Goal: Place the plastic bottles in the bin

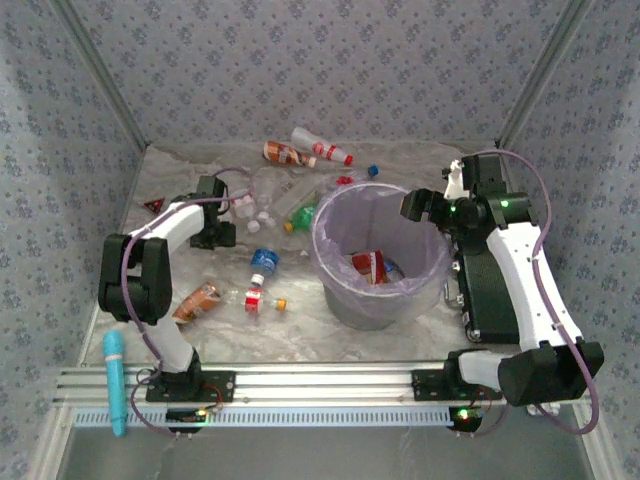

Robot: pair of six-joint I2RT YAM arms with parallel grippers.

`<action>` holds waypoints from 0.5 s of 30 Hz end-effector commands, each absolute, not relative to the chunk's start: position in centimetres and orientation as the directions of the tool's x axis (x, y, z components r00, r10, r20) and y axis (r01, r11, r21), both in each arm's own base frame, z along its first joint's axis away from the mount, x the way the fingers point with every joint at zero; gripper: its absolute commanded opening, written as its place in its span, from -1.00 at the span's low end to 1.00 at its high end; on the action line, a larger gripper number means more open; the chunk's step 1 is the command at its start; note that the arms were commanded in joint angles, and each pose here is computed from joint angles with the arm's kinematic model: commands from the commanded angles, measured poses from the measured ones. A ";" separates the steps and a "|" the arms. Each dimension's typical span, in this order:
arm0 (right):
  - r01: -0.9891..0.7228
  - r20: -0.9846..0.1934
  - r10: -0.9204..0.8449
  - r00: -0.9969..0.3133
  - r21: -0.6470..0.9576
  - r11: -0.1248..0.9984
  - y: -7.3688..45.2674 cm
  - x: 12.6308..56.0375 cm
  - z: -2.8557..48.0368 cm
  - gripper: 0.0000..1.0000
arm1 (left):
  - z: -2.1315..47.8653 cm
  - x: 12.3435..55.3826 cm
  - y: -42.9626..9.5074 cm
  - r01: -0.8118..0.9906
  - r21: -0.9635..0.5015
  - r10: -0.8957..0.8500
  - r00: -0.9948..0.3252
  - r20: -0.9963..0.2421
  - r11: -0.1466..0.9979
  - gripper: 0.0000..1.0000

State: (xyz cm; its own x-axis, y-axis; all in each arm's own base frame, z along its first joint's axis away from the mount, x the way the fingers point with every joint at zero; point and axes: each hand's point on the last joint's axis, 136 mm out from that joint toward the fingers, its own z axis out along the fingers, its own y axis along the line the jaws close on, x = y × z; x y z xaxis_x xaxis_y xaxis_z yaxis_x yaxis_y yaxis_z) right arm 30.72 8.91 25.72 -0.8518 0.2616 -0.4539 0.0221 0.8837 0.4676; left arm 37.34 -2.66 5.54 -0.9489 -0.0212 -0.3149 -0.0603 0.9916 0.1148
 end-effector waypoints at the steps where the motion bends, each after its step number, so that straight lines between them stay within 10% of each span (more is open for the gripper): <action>1: -0.006 -0.453 0.261 -0.853 0.507 0.862 9.8 30.2 26.4 0.82 | 9.3 38.3 -2.1 -0.089 0.122 -0.035 -0.921 -0.388 0.989 0.25; 15: -0.108 -0.433 0.180 -0.883 0.562 0.820 15.9 30.8 26.0 0.76 | 30.9 36.5 -7.8 0.082 -0.122 -0.043 -0.637 -0.770 0.989 0.06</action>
State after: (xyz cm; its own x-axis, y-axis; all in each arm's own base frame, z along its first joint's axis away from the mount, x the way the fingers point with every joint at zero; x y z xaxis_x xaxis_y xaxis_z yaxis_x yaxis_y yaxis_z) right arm 31.28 13.81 27.19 -0.8440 0.2004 -0.4975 -0.1131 0.8402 0.5303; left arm 38.05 -5.66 27.01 -0.6862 -0.0443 -0.7260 -0.0082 0.9986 -0.0532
